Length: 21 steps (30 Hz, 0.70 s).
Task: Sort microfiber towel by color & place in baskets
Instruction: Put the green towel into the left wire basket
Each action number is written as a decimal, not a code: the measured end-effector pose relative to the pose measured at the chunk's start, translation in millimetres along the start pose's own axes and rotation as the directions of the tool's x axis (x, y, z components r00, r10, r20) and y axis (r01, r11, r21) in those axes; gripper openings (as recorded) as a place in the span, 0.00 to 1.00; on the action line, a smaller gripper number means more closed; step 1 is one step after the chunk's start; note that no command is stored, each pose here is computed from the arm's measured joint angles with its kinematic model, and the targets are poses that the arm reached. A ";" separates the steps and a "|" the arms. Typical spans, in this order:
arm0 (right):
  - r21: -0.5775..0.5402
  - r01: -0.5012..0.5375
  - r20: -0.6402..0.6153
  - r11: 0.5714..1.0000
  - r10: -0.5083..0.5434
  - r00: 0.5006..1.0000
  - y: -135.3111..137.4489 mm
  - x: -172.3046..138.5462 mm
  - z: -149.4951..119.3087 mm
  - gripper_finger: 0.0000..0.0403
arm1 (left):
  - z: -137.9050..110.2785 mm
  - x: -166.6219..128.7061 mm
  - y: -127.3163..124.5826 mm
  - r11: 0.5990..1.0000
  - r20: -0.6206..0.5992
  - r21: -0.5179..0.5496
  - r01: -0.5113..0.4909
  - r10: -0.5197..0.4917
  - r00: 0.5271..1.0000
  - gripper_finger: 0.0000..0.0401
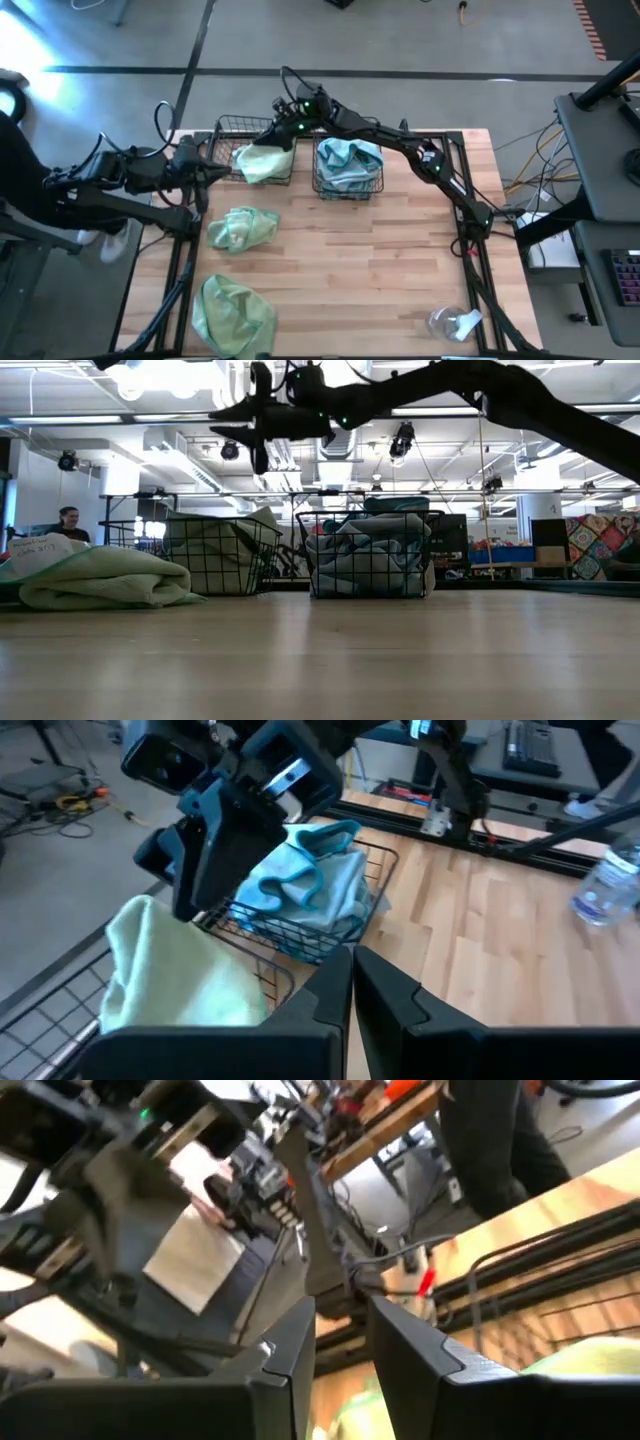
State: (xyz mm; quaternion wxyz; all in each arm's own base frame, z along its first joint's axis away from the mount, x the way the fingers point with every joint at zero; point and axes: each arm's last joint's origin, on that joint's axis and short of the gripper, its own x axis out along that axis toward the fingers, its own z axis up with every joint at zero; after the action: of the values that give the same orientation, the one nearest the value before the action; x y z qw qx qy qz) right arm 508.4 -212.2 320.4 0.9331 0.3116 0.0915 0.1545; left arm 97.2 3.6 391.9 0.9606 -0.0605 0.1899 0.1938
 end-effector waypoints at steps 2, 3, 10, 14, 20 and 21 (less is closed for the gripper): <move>-0.019 -0.001 -0.031 1.000 0.000 1.000 13.8 1.8 -0.8 0.21 | -0.2 -0.7 -0.2 1.000 -0.003 -0.001 0.019 -0.019 1.000 0.00; -0.038 -0.002 -0.044 0.999 0.000 0.999 22.2 2.4 -0.8 0.21 | -0.4 -1.0 -0.4 0.999 -0.005 -0.001 0.032 -0.032 0.999 0.00; -0.220 0.175 -0.130 0.960 -0.207 0.970 82.8 -0.2 -8.4 0.20 | -1.6 -1.8 -3.7 0.987 -0.038 0.023 0.158 -0.157 0.987 0.00; -0.271 0.256 -0.191 0.928 -0.312 0.930 112.3 -8.5 -14.1 0.20 | -3.1 -3.6 -5.1 0.971 -0.061 0.020 0.236 -0.235 0.970 0.00; -0.257 0.326 -0.296 0.910 -0.395 0.870 145.0 -22.2 -24.1 0.20 | -4.8 -7.7 -6.9 0.935 -0.085 0.010 0.354 -0.352 0.932 0.00; -0.257 0.339 -0.311 0.905 -0.409 0.858 150.1 -25.1 -25.6 0.20 | -4.9 -8.4 -6.9 0.931 -0.086 0.010 0.366 -0.364 0.927 0.00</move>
State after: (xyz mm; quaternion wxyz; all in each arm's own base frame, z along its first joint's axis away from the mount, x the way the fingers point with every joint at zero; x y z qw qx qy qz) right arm 443.4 -92.9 393.6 0.9384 0.1623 0.3034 0.0318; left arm 91.0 -6.6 390.9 0.9719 -0.0905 0.2172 0.0067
